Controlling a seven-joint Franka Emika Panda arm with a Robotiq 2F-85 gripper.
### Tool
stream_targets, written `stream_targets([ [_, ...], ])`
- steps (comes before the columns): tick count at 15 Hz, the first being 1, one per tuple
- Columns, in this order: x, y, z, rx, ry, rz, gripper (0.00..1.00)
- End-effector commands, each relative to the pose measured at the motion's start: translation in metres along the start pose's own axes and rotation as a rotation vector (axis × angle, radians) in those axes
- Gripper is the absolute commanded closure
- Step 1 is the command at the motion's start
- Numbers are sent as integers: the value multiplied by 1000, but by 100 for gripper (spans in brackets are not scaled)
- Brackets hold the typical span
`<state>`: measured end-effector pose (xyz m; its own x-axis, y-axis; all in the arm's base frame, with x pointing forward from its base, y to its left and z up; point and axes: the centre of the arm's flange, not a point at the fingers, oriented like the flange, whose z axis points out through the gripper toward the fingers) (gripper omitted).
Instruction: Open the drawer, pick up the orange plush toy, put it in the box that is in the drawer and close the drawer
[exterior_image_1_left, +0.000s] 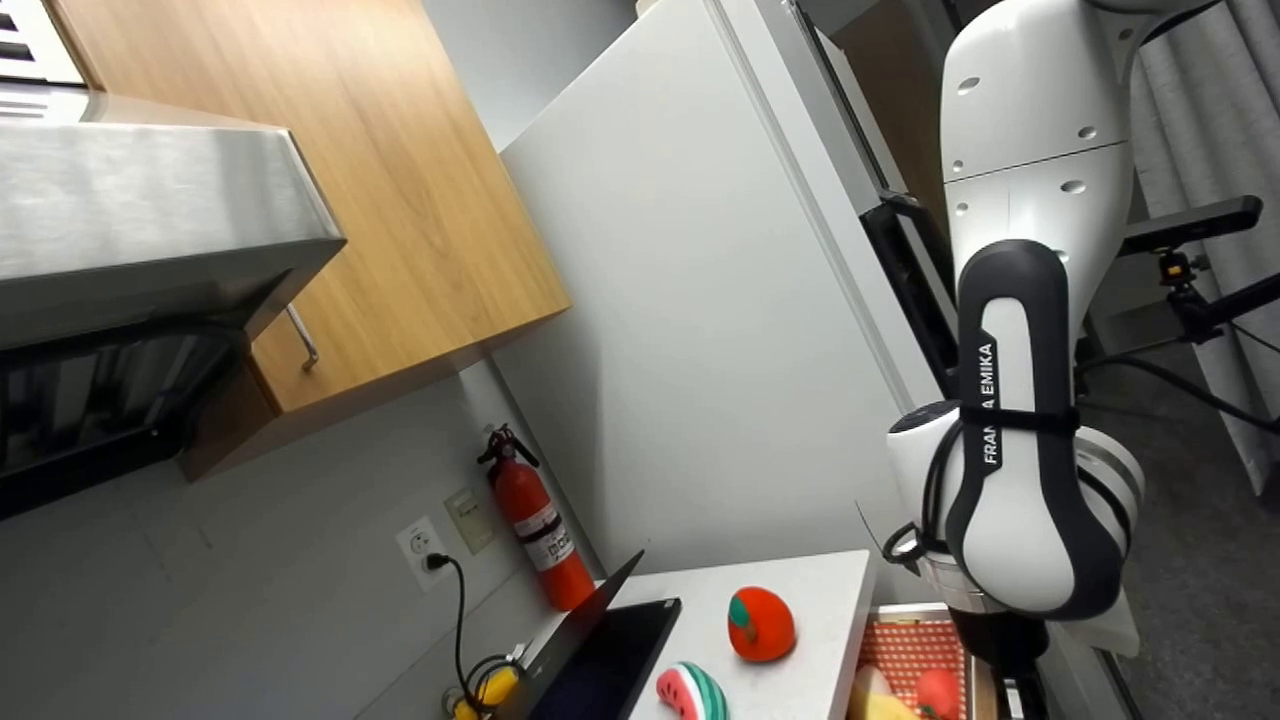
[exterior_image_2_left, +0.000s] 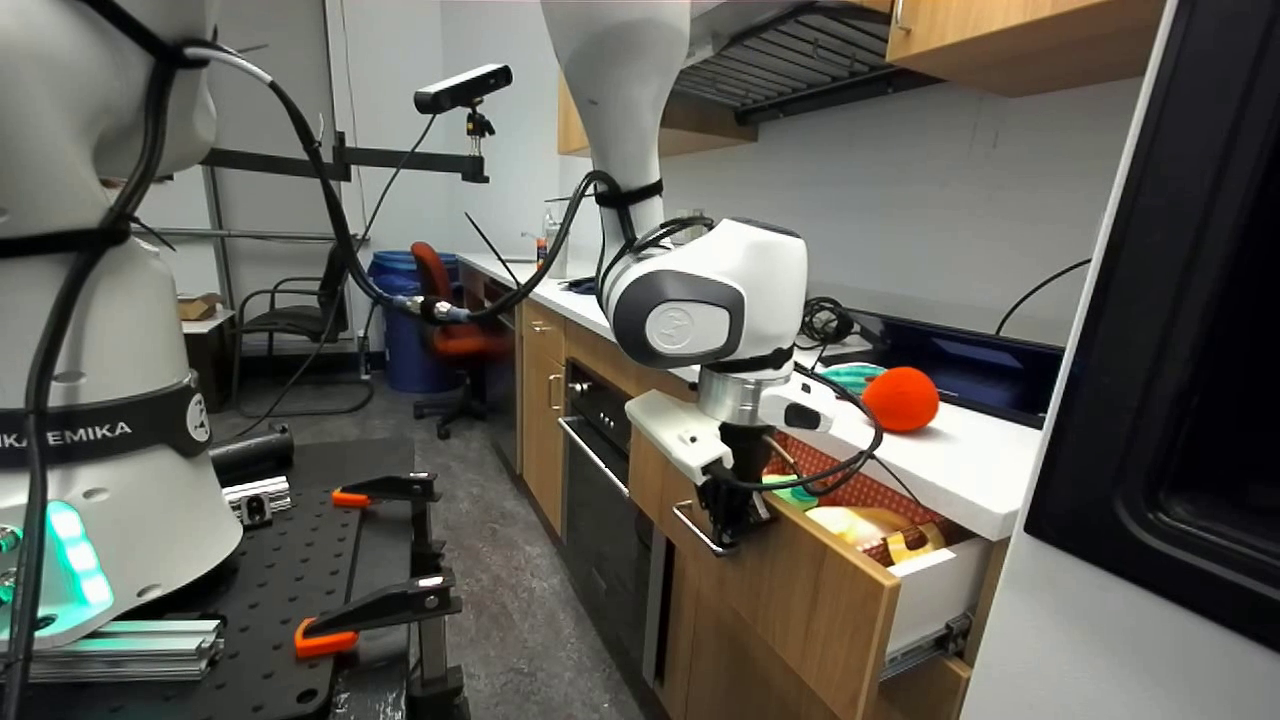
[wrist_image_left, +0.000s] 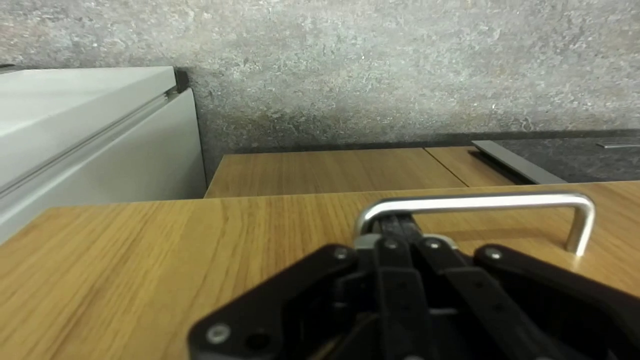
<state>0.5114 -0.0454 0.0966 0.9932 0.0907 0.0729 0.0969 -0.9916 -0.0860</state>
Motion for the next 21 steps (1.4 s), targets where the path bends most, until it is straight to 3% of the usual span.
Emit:
stream_targets([
  [1, -12, -18, -37, 25, -12, -50, 100],
  [5, -12, -37, -54, 69, 41, -112, 100],
  [12, 0, -108, -107, 190, 154, -237, 100],
  [16, 6, -114, -126, 193, 207, -278, 100],
  [21, 22, -99, -121, 171, 251, -330, 100],
])
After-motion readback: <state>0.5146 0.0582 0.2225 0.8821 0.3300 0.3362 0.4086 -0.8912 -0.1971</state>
